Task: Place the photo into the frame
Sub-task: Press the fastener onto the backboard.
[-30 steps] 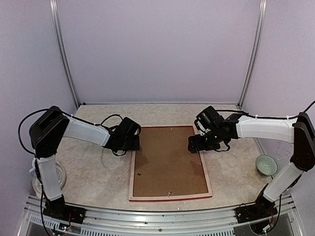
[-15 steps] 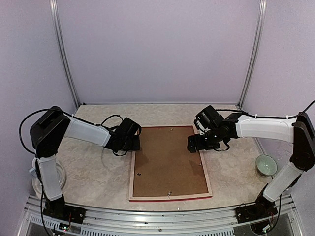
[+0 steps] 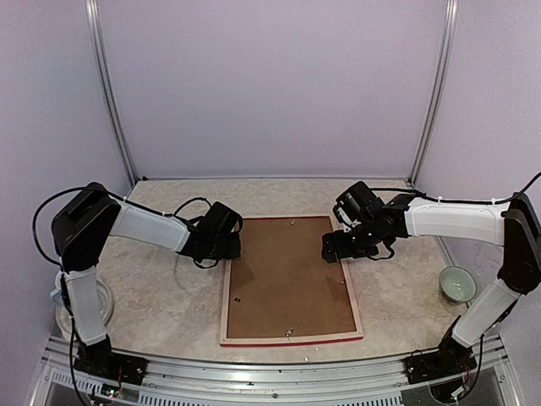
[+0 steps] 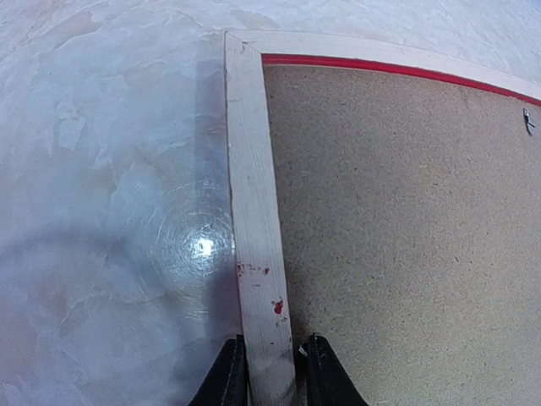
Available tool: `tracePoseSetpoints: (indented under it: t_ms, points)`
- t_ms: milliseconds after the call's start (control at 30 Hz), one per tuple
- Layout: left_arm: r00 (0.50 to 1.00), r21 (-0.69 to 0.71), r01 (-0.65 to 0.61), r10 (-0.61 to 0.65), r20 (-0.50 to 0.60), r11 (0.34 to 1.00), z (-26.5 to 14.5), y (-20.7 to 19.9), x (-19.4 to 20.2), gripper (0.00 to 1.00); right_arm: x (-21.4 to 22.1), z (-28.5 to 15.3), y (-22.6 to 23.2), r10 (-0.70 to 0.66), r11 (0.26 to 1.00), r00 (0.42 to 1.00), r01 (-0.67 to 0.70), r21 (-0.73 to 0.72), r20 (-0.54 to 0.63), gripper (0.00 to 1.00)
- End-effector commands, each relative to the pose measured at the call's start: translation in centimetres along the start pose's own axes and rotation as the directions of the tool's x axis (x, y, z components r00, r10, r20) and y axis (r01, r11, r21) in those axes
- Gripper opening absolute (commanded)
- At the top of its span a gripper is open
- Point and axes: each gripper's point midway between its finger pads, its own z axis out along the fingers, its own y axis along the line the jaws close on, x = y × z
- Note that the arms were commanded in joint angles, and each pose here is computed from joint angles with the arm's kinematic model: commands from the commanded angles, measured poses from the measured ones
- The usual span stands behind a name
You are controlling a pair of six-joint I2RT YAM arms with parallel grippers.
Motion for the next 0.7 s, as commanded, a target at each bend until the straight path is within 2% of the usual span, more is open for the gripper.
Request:
tracePoseSetpoints:
  t_ms: [0, 67, 267, 400, 433, 467, 600, 667]
  points:
    - [0.999, -0.045, -0.013, 0.011, -0.033, 0.999, 0.7, 1.3, 1.0, 0.18, -0.1, -0.1, 0.5, -0.012, 1.0, 1.0, 0.012, 0.005, -0.002, 0.93]
    - [0.999, -0.043, -0.012, 0.011, -0.031, 0.999, 0.7, 1.2, 0.9, 0.13, -0.1, -0.1, 0.5, -0.011, 1.0, 1.0, 0.011, 0.006, -0.001, 0.93]
    - [1.0, -0.038, -0.004, 0.003, -0.019, 0.999, 0.4, 1.1, 0.5, 0.14, 0.1, 0.1, 0.4, -0.009, 1.0, 1.0, 0.009, 0.007, -0.008, 0.93]
    - [1.0, -0.039, 0.014, -0.014, 0.01, 0.999, -0.4, 1.1, -0.4, 0.28, 0.1, 0.0, 0.4, -0.009, 1.0, 1.0, 0.009, 0.006, -0.006, 0.93]
    - [0.999, -0.025, 0.031, -0.03, 0.038, 0.999, -1.3, 1.0, -1.3, 0.42, 0.1, 0.0, 0.4, -0.007, 1.0, 1.0, 0.008, 0.006, -0.006, 0.94]
    - [0.998, -0.023, 0.036, -0.035, 0.046, 0.999, -1.6, 1.0, -1.5, 0.47, 0.1, 0.0, 0.4, -0.007, 1.0, 1.0, 0.007, 0.006, -0.006, 0.94]
    - [0.996, 0.001, 0.046, -0.046, 0.076, 0.999, -3.2, 0.7, -2.5, 0.59, 0.1, 0.0, 0.4, -0.007, 1.0, 1.0, 0.007, 0.004, -0.005, 0.94]
    - [0.996, 0.008, 0.043, -0.043, 0.083, 0.999, -3.8, 0.6, -2.7, 0.61, 0.1, -0.1, 0.4, -0.008, 1.0, 1.0, 0.008, 0.003, -0.003, 0.94]
